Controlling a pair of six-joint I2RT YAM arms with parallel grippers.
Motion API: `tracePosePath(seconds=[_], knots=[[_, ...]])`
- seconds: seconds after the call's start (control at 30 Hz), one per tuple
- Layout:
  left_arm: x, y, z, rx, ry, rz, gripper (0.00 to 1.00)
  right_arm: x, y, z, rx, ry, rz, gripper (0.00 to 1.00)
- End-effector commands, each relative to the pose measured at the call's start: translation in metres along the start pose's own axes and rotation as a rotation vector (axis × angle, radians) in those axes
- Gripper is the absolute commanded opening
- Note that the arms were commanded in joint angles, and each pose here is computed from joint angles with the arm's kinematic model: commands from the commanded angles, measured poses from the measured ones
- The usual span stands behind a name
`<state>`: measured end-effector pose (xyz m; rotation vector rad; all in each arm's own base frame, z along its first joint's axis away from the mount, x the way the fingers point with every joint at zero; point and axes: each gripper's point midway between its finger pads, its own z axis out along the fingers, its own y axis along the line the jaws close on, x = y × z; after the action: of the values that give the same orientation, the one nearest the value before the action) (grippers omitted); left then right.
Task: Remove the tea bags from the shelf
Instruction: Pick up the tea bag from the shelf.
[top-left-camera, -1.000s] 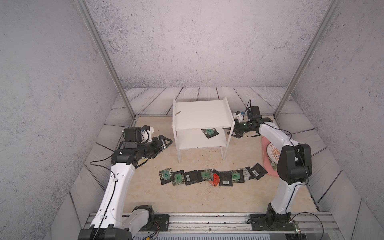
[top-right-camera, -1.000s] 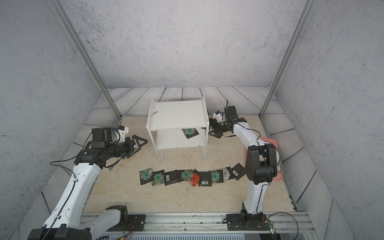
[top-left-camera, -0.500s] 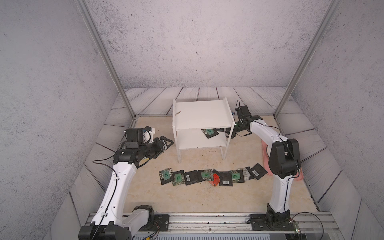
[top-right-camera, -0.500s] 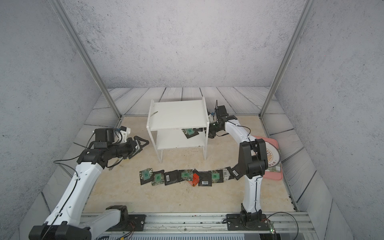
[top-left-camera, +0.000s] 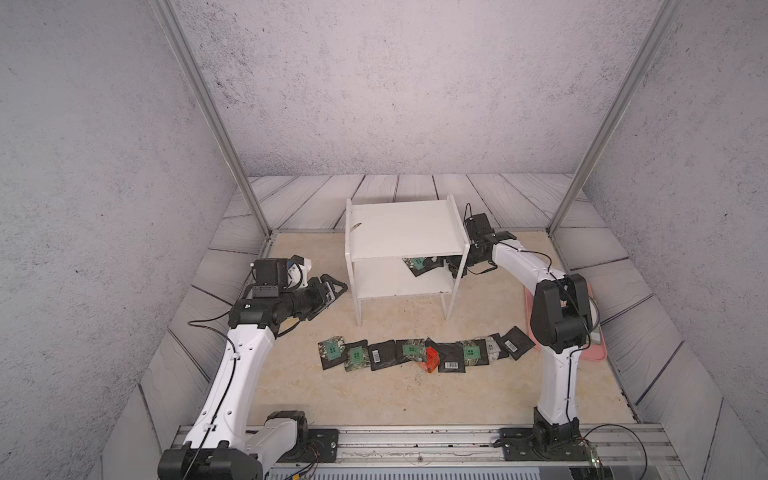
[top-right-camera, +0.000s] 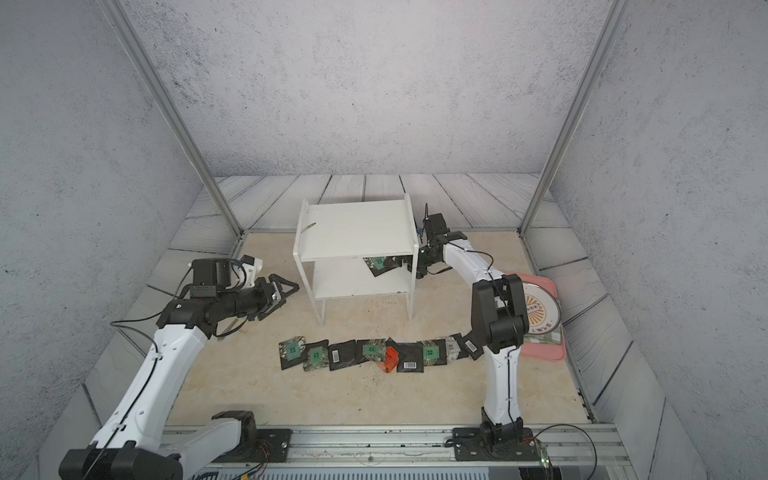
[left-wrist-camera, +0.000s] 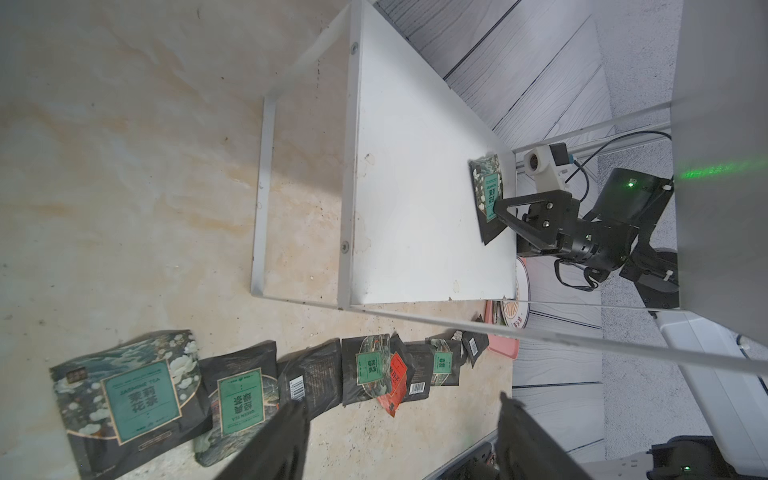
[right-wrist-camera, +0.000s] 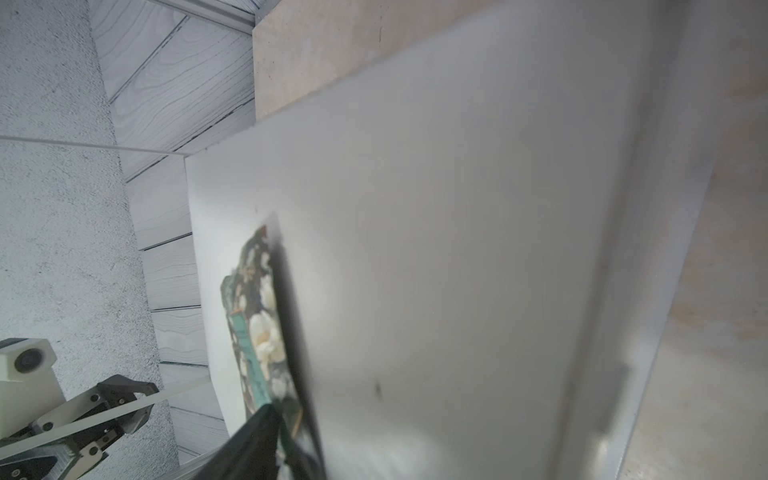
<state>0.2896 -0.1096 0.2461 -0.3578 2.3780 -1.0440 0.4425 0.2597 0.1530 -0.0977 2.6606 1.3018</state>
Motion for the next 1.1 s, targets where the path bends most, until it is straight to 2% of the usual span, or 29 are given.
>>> tracePosePath(seconds=[0.0, 0.5, 0.7, 0.9, 1.07], knots=[[0.003, 0.001, 0.002, 0.002, 0.006, 0.009, 0.74, 0.008, -0.023, -0.005, 0.071, 0.001, 0.031, 0.73], [0.006, 0.002, 0.001, -0.001, 0.011, 0.013, 0.74, 0.006, -0.035, -0.051, 0.102, -0.088, 0.049, 0.67], [0.005, 0.002, 0.002, 0.001, 0.012, 0.013, 0.73, 0.006, -0.032, -0.06, 0.092, -0.102, 0.047, 0.55], [0.007, 0.003, 0.001, -0.003, 0.013, 0.01, 0.73, 0.006, -0.03, -0.066, 0.087, -0.115, 0.043, 0.52], [0.008, 0.004, 0.001, -0.004, 0.013, 0.01, 0.73, 0.006, -0.027, -0.073, 0.085, -0.134, 0.036, 0.44]])
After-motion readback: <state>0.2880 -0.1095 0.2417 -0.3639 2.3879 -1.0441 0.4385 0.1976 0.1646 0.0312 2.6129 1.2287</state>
